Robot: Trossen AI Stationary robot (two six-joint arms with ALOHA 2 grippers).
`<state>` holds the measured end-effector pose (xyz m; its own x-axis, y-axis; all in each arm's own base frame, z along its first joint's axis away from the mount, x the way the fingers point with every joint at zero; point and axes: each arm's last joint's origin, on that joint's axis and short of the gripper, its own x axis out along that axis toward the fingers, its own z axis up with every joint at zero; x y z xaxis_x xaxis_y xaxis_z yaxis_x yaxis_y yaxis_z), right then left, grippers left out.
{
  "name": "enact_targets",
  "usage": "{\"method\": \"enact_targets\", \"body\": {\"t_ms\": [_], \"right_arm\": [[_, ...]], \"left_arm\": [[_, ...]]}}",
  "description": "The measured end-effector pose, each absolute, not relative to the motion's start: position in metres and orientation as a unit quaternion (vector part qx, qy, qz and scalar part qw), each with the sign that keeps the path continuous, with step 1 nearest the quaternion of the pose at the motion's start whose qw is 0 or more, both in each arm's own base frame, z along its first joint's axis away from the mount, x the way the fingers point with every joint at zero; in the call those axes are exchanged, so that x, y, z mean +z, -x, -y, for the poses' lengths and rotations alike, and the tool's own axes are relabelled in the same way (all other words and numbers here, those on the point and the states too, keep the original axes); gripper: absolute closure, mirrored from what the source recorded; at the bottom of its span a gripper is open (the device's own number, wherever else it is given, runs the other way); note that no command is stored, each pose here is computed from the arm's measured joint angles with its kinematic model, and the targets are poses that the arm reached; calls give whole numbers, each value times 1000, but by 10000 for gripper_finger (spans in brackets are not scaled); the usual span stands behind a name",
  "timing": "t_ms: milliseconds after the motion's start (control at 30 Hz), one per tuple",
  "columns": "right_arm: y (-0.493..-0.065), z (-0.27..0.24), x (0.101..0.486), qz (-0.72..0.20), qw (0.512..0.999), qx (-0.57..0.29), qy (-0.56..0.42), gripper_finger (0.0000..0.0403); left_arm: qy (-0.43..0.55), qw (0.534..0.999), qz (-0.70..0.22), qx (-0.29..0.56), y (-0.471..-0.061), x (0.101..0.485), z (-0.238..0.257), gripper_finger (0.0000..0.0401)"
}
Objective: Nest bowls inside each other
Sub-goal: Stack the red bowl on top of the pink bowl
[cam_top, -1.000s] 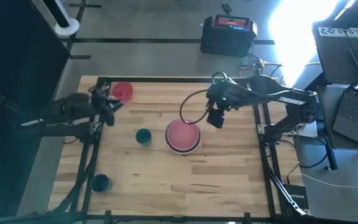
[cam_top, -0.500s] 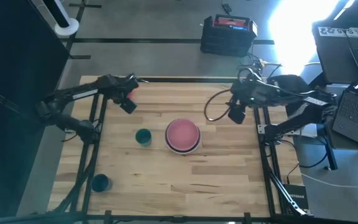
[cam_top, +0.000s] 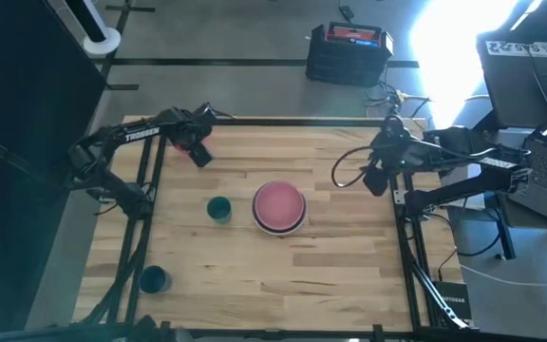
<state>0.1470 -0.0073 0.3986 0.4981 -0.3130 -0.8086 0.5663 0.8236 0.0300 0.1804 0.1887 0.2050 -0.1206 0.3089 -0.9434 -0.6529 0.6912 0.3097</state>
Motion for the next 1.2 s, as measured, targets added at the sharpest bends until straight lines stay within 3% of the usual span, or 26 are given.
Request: {"method": "enact_targets", "body": {"t_ms": [200,600,700,1067,1200], "right_arm": [[-147,7,394,-413,860,-252,-161,171],[-148,7,395,-407,862,-255,-163,171],[-147,7,394,-410,861,-255,-161,171],[-143,7,391,-443,853,-242,-133,171],[-142,7,391,-450,855,-231,-112,171]], "left_arm": [[136,658,-655,346,-176,199,-199,237],[156,620,-705,307,-183,155,-213,239],[151,620,-709,301,-184,153,-213,287],[34,687,-691,223,-220,246,-155,394],[-14,703,-675,225,-229,272,-140,401]]}}
